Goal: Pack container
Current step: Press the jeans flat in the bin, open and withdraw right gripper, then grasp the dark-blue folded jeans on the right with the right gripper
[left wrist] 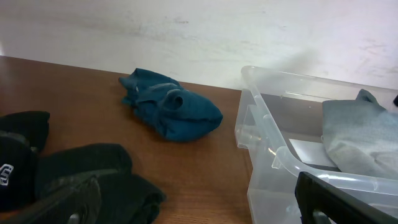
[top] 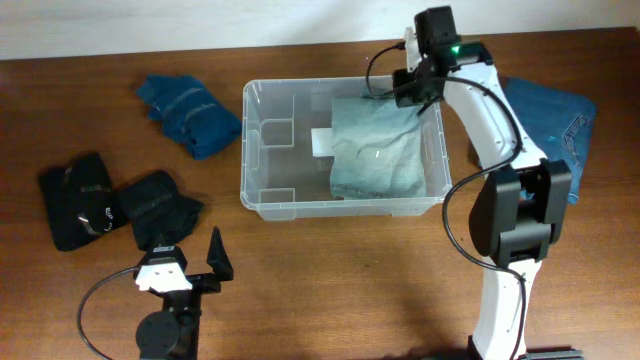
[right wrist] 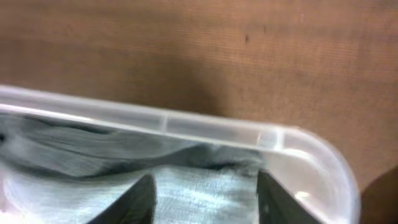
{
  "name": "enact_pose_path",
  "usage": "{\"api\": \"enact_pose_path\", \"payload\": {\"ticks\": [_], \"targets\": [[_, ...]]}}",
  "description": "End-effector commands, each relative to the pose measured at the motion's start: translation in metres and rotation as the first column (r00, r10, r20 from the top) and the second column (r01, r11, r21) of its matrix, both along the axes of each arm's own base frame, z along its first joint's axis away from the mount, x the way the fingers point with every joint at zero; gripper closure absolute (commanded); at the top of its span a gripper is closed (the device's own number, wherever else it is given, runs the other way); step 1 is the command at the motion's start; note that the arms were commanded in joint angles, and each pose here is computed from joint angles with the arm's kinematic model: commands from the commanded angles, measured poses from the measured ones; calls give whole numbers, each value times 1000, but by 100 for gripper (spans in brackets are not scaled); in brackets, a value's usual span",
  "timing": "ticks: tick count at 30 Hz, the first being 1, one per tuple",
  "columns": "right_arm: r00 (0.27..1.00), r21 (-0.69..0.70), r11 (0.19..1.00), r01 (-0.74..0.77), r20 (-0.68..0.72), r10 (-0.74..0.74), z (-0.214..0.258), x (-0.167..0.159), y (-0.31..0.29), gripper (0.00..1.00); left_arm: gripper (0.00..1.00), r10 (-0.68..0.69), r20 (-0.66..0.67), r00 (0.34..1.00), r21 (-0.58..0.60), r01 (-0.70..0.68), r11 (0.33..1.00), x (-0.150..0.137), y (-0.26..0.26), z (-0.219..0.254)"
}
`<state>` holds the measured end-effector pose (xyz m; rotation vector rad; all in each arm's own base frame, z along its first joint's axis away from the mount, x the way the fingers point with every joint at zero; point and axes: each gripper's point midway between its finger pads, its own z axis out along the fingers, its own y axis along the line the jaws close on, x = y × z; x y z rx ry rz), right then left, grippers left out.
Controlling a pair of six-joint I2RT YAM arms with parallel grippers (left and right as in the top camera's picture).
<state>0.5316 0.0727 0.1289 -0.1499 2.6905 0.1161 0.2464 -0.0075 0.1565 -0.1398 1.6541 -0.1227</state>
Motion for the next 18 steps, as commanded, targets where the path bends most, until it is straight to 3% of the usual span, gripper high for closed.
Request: {"api": "enact_pose_path", "payload": {"ticks": [1,5,8,14,18], "targets": [[987,54,998,16,159,-24,97,-2,0,43,0,-7,-2,1000,15,7,1000,0,-1,-2],[970,87,987,134,193,-148,153,-20,-41,37,1,-7,-2,1000,15,7,1000,0,-1,-2],[944,119,953,278,150,-294,167,-40,-98,33,0,-7,-1,1000,15,7,1000,0,-1,-2],[858,110,858,502,58,-510,149,-74,-212,22,1,-7,-1,1000,15,7,1000,0,-1,-2],[883,170,875,454,42,-467,131,-88,-260,18,1,-7,-1,1000,15,7,1000,0,-1,-2]]}}
